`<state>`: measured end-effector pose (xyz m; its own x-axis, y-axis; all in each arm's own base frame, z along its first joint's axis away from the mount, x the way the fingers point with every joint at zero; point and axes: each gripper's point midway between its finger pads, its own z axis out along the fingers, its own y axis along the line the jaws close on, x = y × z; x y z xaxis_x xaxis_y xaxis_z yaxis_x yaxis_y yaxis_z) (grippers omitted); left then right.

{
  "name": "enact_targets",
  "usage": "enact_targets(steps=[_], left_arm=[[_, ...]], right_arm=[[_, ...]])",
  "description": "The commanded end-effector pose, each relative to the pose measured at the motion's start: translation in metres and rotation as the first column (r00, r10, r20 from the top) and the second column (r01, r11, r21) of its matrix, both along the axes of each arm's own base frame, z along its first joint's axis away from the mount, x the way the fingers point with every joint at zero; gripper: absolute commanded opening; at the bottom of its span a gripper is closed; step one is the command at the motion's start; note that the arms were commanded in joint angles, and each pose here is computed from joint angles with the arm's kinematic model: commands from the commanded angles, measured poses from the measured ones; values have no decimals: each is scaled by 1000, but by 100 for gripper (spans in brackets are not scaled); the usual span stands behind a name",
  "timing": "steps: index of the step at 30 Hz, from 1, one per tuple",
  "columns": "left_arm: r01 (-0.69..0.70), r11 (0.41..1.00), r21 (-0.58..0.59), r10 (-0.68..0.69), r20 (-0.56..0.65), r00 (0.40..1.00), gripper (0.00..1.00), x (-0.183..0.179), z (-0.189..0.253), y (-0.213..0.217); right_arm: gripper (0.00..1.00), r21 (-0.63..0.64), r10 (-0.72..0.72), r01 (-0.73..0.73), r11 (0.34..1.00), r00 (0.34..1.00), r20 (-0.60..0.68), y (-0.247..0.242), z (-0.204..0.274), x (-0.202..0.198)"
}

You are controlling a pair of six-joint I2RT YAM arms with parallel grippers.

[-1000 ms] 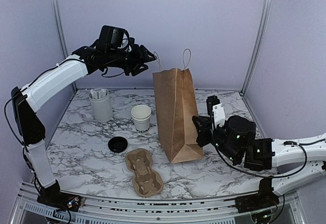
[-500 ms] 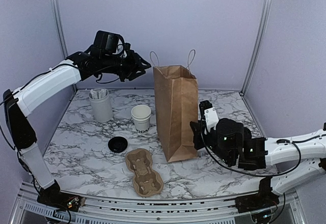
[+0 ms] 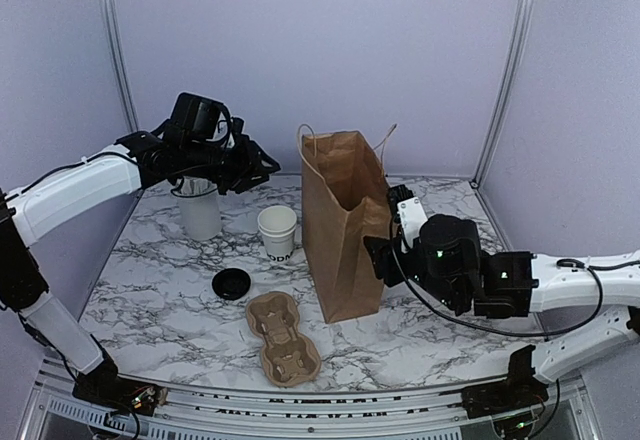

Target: Pack the takeout coffee

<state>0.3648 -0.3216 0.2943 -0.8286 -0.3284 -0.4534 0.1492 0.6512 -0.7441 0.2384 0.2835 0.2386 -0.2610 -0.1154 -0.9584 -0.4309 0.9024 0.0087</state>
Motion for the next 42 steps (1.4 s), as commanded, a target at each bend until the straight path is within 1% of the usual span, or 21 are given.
enact_targets(steps=[1,5,8,12,13,15,21,24,26,28,33,38,42], left_arm=[[20,1000,8,-21,68,997,35,-16,9,11],[26,999,40,-29,67,997,35,-32,-6,24],[30,997,69,-34,63,997,36,-48,-19,35],[36,994,100,-40,45,998,37,-69,-41,48],[31,994,108,-36,41,999,37,-73,-47,52],[61,990,124,-65,29,997,37,-91,-60,50],[76,984,163,-74,-21,997,38,-126,-99,65],[96,977,189,-88,-50,995,38,-142,-122,73],[100,976,194,-90,-64,994,38,-149,-129,78],[101,973,207,-84,-88,993,38,-157,-143,85],[80,972,220,-60,-96,994,38,-165,-154,97],[52,969,240,-29,-98,995,38,-169,-163,108],[31,966,257,-5,-99,995,38,-171,-168,117]], right_arm=[[63,16,43,-42,999,997,-57,-1,20,-12],[74,7,71,-70,997,991,-113,-6,27,-21],[78,-5,103,-105,994,981,-164,-7,26,-29],[78,-26,159,-173,985,949,-271,-5,4,-45],[78,-21,185,-200,979,935,-304,-3,-4,-51],[76,-5,241,-261,965,900,-364,3,-21,-66],[75,-20,339,-385,923,836,-432,27,-54,-119],[73,-17,372,-429,903,800,-471,45,-74,-140],[72,-3,394,-455,890,774,-495,57,-87,-152],[71,29,422,-474,880,751,-508,70,-97,-161],[70,106,471,-504,857,683,-558,105,-119,-176],[73,125,457,-496,859,634,-624,125,-144,-186],[76,150,445,-477,866,601,-664,136,-153,-191]])
